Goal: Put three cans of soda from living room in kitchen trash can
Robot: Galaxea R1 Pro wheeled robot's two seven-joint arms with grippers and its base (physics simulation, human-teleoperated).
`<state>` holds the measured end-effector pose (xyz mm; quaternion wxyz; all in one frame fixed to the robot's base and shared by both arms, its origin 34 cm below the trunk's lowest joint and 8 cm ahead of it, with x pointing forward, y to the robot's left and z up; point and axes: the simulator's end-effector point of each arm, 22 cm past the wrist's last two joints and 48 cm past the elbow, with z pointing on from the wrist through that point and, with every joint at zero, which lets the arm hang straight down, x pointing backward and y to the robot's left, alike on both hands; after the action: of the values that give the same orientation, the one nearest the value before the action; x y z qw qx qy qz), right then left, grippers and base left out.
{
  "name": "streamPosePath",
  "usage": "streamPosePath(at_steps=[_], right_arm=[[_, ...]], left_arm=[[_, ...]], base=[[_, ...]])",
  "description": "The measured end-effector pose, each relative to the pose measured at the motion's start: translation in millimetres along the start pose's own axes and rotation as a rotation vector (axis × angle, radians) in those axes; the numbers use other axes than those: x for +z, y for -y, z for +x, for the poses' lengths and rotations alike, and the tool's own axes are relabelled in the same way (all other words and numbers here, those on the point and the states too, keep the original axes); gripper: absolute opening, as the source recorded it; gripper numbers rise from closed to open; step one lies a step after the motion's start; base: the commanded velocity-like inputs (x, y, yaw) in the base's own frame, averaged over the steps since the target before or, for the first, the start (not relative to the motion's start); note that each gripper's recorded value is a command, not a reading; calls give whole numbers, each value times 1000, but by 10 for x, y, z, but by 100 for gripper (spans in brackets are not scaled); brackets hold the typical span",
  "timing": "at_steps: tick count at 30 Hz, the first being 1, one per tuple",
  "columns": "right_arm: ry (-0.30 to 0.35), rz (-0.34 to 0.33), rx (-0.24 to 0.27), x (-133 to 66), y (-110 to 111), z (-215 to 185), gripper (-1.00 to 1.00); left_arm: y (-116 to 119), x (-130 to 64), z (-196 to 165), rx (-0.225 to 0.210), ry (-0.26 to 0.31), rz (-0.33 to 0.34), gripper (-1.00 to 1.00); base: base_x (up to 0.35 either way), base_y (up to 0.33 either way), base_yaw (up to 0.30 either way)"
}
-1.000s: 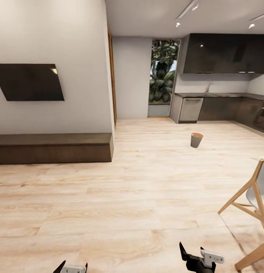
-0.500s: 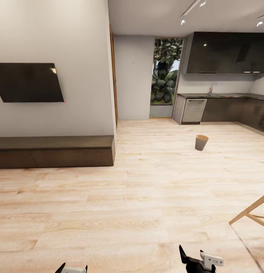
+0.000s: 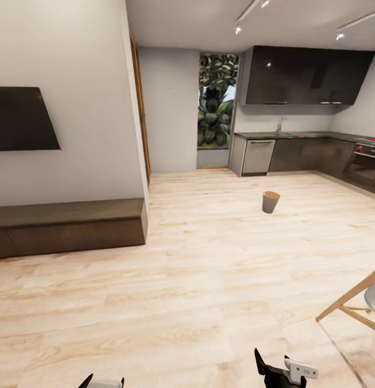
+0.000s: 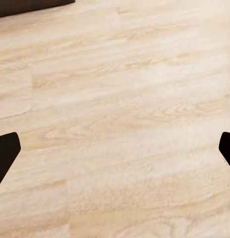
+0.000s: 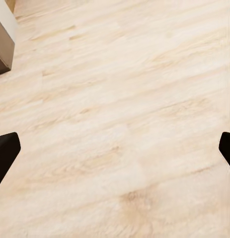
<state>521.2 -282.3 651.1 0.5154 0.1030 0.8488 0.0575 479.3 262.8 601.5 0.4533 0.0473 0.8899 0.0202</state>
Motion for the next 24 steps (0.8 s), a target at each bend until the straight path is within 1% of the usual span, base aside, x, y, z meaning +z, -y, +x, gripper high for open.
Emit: streamPosePath(at_steps=[4,7,24], right_arm=[[0,0,-1,0,2,0,100],[0,0,-2,0,2,-1,100],[0,-3,-3,0,4,-2,100]], left_arm=[[0,0,0,0,0,0,100],[0,0,0,0,0,0,100],[0,0,0,0,0,0,100]], base=[[293,0,-199],[293,0,-59],[293,0,-9]])
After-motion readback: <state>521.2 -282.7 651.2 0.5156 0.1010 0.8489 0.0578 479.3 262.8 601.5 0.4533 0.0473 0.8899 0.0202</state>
